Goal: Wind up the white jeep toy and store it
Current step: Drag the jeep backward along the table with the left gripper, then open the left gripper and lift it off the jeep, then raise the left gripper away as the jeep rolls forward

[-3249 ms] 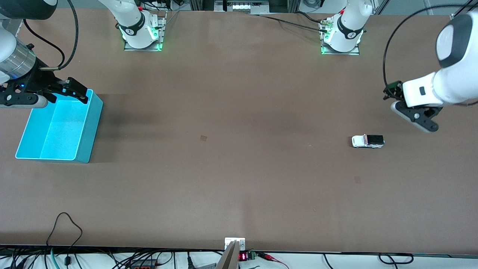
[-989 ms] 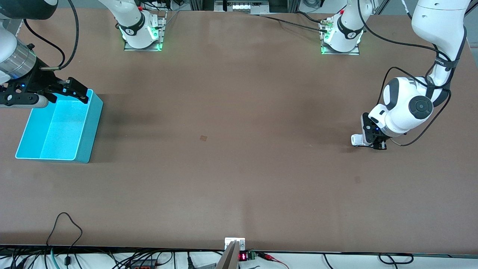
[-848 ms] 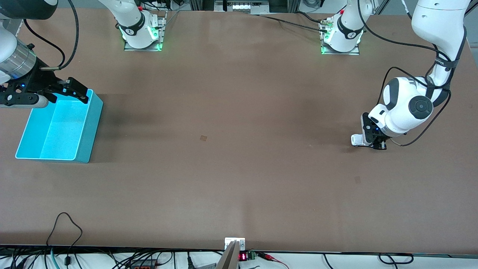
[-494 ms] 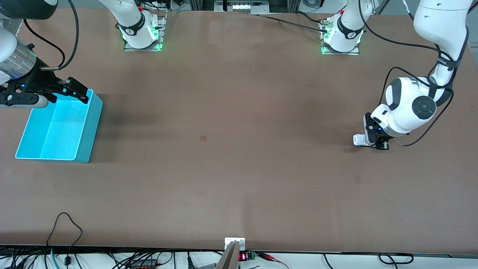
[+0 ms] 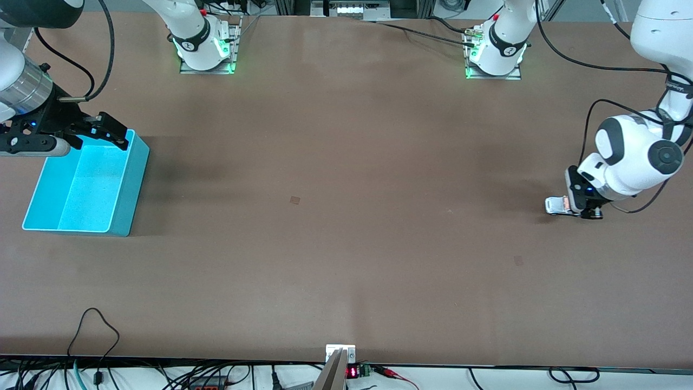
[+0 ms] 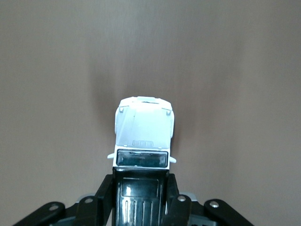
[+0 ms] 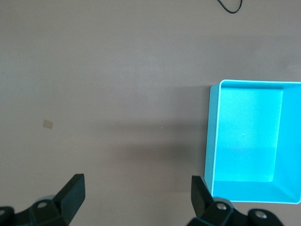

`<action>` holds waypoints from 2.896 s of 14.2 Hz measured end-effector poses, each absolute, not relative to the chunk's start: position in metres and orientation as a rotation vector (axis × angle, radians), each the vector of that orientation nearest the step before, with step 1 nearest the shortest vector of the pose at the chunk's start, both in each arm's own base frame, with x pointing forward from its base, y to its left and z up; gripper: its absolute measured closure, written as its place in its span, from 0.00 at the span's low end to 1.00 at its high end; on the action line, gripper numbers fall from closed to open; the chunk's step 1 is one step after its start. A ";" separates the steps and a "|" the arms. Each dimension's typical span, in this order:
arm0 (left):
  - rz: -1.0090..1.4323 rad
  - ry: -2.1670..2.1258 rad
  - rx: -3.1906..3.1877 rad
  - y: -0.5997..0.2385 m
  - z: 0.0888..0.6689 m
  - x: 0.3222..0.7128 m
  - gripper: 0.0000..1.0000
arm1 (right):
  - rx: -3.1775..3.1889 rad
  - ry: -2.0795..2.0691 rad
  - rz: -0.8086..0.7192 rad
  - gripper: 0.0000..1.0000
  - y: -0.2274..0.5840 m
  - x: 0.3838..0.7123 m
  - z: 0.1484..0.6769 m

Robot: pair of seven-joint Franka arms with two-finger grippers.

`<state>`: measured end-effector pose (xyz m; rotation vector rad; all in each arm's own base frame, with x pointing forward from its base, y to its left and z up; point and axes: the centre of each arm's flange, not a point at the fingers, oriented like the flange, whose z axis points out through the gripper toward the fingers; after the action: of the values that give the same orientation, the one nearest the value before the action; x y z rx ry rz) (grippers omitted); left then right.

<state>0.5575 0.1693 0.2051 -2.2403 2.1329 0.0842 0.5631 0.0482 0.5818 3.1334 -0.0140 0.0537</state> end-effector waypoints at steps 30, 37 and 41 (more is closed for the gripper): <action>0.404 1.876 -2.699 0.149 0.361 0.621 0.00 | 3.133 -0.014 0.054 0.00 0.048 0.563 0.582; 0.562 1.203 -3.030 0.065 0.453 0.627 0.00 | 3.133 -0.014 0.054 0.00 0.048 0.563 0.582; 0.477 0.796 -3.118 0.022 0.499 0.619 0.00 | 3.133 -0.013 0.054 0.00 0.048 0.563 0.582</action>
<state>0.6192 0.0220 0.4991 -3.1177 0.7957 0.4774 0.5631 0.0484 0.5818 3.1334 -0.0134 0.0537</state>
